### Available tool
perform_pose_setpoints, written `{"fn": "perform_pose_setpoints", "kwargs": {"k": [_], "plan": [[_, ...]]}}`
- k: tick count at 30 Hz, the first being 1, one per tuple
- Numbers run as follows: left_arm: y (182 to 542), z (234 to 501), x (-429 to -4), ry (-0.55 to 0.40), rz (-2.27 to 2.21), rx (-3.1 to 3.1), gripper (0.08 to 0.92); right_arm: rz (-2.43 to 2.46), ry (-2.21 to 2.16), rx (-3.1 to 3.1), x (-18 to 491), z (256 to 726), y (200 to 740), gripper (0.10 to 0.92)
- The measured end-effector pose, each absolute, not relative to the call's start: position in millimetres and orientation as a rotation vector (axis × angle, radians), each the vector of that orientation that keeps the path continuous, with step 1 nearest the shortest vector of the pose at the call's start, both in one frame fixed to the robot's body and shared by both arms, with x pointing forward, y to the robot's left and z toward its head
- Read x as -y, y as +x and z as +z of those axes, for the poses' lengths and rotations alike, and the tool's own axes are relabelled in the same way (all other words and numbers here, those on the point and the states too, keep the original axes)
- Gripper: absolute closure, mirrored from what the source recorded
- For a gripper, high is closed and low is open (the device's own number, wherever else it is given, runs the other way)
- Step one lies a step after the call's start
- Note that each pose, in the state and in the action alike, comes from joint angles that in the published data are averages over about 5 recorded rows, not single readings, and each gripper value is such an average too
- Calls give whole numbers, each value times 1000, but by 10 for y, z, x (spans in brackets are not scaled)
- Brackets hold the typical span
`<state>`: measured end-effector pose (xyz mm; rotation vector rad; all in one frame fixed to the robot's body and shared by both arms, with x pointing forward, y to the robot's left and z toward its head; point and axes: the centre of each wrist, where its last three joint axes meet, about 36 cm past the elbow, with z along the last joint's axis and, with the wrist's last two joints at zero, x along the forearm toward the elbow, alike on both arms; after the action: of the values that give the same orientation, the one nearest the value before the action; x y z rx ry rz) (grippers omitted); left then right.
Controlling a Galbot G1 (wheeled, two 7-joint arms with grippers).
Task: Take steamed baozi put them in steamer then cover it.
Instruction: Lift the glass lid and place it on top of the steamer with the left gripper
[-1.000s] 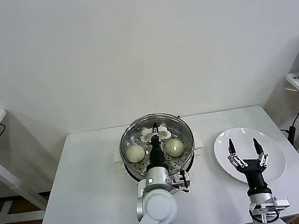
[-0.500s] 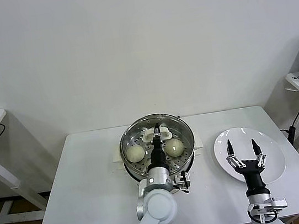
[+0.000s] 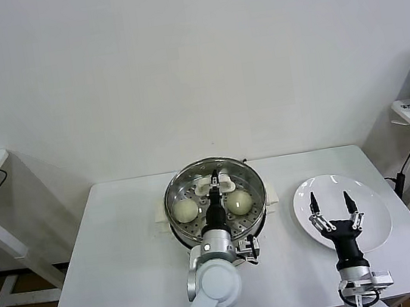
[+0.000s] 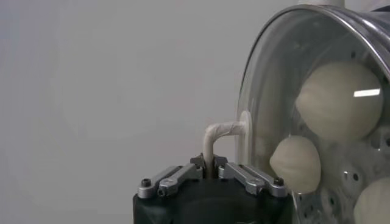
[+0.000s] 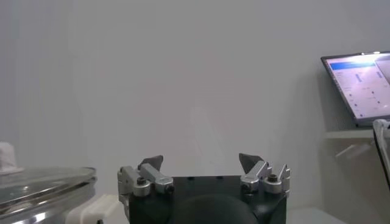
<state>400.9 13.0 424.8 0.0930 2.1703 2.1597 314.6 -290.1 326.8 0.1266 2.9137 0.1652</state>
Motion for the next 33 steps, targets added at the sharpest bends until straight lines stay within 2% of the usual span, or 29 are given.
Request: {"fn": "perform_pose_setpoints", "kwargs": {"k": [24, 27, 33], "plan": [[4037, 4189, -174, 100, 2163, -2177, 811, 159, 110, -2913, 2887, 3256, 3162, 200], [4030, 4188, -189, 97, 2161, -2175, 769, 157, 108, -2913, 2888, 3255, 3163, 200], [3959, 4195, -225, 100, 2150, -2169, 598, 151, 107, -2916, 2906, 3245, 3167, 200]]}}
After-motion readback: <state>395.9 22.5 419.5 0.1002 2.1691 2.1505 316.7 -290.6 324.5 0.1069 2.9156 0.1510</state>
